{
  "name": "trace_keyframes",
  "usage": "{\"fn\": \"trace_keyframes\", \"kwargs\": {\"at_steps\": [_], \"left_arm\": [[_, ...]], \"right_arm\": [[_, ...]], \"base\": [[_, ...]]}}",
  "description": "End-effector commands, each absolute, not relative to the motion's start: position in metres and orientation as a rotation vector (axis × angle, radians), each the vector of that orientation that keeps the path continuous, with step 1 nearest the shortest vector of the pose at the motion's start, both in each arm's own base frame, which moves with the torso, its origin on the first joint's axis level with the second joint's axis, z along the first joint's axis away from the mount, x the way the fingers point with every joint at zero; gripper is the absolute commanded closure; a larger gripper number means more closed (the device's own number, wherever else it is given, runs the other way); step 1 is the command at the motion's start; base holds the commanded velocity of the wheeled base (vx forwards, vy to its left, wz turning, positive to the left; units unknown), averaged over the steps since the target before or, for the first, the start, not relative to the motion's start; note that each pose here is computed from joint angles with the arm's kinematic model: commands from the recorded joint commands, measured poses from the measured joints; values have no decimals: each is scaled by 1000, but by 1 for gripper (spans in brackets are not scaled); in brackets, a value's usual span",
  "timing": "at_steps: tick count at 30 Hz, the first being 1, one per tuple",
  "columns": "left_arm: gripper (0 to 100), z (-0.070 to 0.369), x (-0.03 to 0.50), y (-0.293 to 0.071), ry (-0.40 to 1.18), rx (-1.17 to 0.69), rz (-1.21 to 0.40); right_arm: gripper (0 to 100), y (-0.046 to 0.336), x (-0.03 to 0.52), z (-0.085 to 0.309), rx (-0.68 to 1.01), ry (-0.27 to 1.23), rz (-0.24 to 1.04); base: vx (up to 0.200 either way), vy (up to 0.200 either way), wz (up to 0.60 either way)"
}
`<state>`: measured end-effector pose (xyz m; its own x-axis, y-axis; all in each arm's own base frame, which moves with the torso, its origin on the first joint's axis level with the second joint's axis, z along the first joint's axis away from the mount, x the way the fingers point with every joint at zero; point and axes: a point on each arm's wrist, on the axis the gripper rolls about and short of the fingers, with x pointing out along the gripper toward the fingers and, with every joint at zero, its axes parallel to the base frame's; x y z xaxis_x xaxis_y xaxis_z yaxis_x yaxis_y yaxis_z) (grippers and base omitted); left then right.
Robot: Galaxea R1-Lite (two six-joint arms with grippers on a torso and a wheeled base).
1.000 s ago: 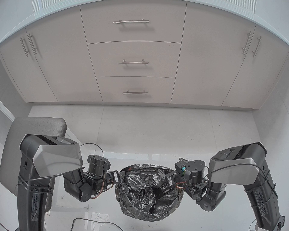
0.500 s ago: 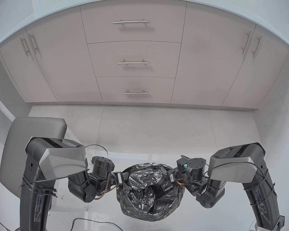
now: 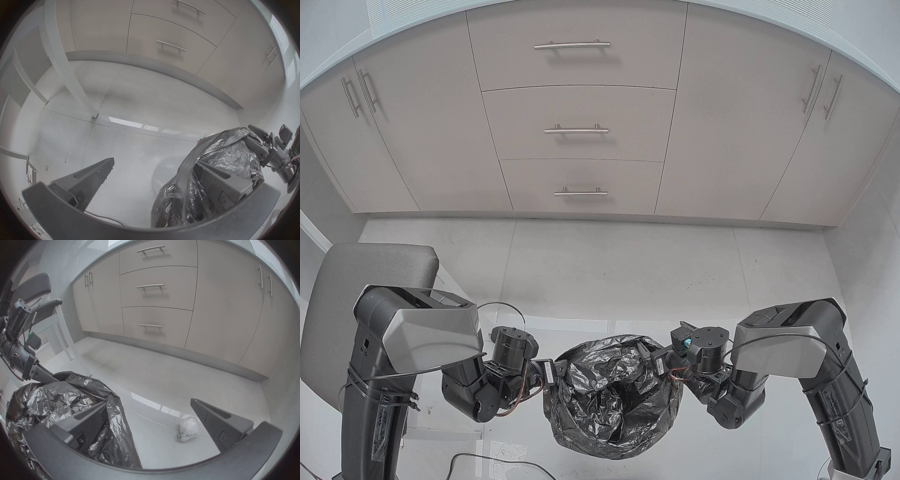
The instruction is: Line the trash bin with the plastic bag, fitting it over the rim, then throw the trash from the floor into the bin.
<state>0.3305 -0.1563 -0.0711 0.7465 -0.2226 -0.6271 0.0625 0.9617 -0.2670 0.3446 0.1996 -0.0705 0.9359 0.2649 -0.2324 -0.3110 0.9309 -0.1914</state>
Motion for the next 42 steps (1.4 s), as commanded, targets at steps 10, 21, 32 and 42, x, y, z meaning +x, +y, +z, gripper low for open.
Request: {"fn": "trace_keyframes", "kwargs": {"at_steps": [10,21,32,42], "left_arm": [[0,-70,329,-156,713,-237,-158],[0,-70,328,-156,717,-236,-157],[0,-70,328,-156,716,-237,-158],[0,-70,326,-156,718,-234,-157]], "right_arm": [[0,189,359,-79,-219,195,257],[0,185,360,-83,-228,231,251],[0,180,361,-82,-215,296,282],[0,157,368,-67,-111,477,371]], "base": [[0,0,0],[0,0,0],[0,0,0],[0,0,0]]}}
